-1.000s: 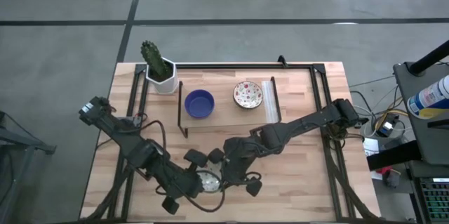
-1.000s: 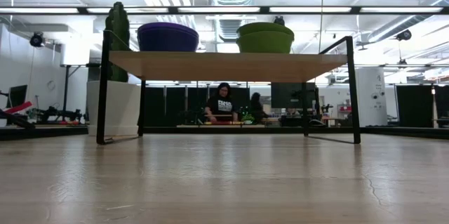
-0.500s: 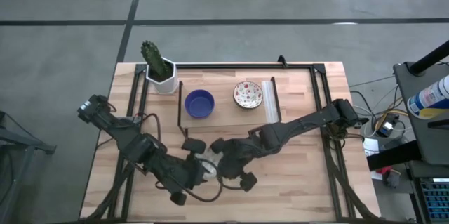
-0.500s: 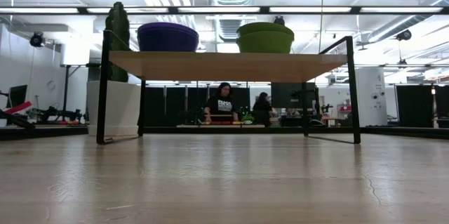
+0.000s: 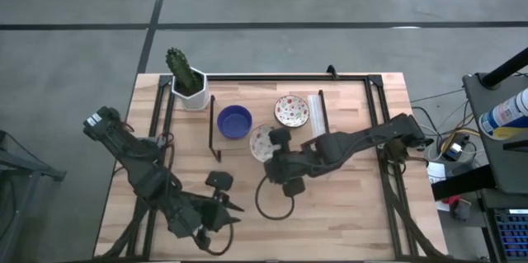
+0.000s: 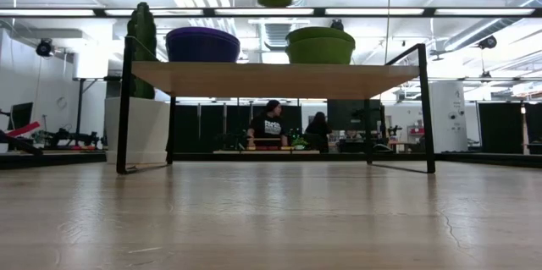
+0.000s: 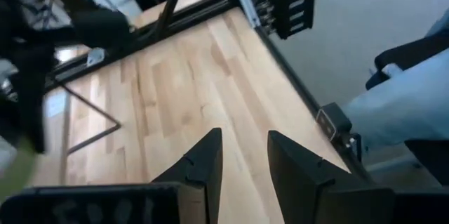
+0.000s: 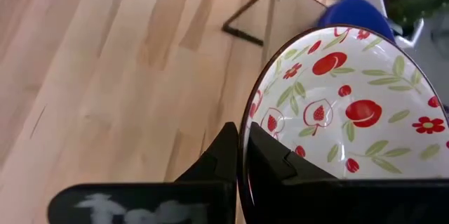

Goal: Pick & Place Mini bowls
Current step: Stack the white patterned bowl on the white patterned bowls on the shelf

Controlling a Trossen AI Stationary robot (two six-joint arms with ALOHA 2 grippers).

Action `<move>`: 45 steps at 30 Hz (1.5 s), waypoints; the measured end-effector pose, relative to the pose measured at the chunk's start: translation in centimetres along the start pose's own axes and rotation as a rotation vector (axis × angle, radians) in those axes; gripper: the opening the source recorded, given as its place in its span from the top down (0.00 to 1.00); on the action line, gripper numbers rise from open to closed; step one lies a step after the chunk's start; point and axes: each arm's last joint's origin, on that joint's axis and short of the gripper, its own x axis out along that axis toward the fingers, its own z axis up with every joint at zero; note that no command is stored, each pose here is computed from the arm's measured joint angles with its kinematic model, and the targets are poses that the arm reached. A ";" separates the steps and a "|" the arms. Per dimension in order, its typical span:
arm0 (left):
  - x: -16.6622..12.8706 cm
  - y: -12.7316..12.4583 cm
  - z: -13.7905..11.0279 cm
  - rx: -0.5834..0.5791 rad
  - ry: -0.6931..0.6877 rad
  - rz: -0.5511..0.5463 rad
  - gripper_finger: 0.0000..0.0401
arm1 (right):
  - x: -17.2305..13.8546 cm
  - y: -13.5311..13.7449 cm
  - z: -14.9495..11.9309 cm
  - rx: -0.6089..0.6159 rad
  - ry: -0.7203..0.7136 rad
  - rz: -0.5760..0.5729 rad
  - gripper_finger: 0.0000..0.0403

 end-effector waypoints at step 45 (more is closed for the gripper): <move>0.4 -1.5 -10.7 -0.208 -0.353 -0.107 0.73 | 1.9 -10.3 -8.8 0.368 0.163 -0.070 0.95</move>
